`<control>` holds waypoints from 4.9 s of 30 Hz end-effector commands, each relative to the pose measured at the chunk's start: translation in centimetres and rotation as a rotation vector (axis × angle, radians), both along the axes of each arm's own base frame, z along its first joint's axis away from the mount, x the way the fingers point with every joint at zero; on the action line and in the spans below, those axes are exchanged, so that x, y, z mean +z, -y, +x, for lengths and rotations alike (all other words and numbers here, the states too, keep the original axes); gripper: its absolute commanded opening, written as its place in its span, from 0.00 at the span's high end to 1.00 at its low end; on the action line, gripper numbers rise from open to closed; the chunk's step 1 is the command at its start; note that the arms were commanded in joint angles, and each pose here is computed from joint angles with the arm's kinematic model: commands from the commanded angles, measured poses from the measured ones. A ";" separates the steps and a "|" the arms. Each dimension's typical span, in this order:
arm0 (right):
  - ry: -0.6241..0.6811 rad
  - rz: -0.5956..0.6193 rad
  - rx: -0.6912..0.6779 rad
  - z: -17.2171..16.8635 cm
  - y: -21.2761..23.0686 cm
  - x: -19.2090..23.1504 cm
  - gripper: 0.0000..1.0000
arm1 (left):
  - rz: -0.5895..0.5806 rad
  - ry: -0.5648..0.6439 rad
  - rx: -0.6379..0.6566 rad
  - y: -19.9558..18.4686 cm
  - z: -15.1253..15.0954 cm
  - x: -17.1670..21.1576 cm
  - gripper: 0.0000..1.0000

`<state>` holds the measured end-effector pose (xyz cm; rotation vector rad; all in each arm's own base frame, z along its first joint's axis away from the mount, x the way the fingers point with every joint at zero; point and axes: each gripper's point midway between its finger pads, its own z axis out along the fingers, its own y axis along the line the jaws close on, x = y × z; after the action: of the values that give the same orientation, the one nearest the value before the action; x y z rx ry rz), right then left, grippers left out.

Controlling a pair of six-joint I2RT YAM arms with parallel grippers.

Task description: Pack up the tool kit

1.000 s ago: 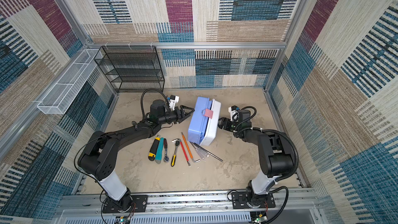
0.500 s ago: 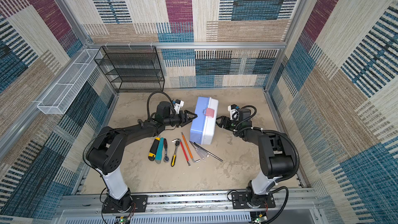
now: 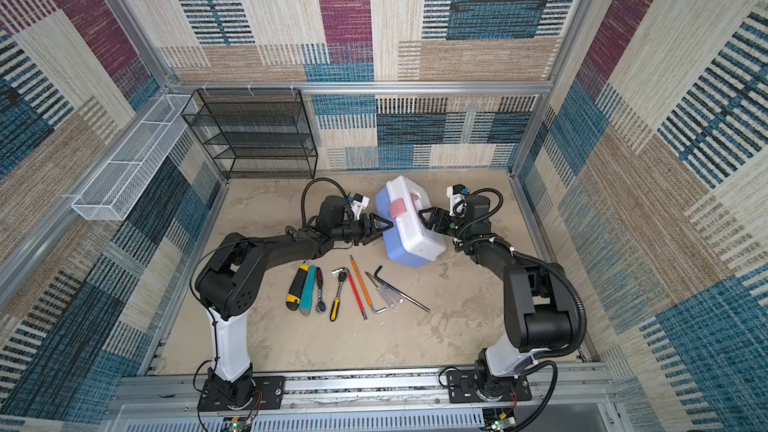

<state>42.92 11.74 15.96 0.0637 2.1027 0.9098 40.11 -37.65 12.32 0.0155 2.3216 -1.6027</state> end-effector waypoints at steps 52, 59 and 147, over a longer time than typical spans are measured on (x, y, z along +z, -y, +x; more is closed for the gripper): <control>-0.037 -0.581 0.140 -0.7 -2.3 -4.0 0.16 | 0.127 0.035 0.054 -6.5 -3.8 -1.6 0.37; -0.048 -0.434 0.157 -1.2 -3.8 -3.7 0.27 | 0.081 0.046 0.035 -5.7 -3.4 -0.4 0.36; 0.011 -0.011 0.076 -2.0 -2.1 1.5 0.01 | -0.015 0.173 -0.038 0.8 2.4 12.3 0.90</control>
<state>40.88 13.92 17.11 -0.0153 2.1273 0.9494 42.33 -38.65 23.46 0.1061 2.2377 -1.6201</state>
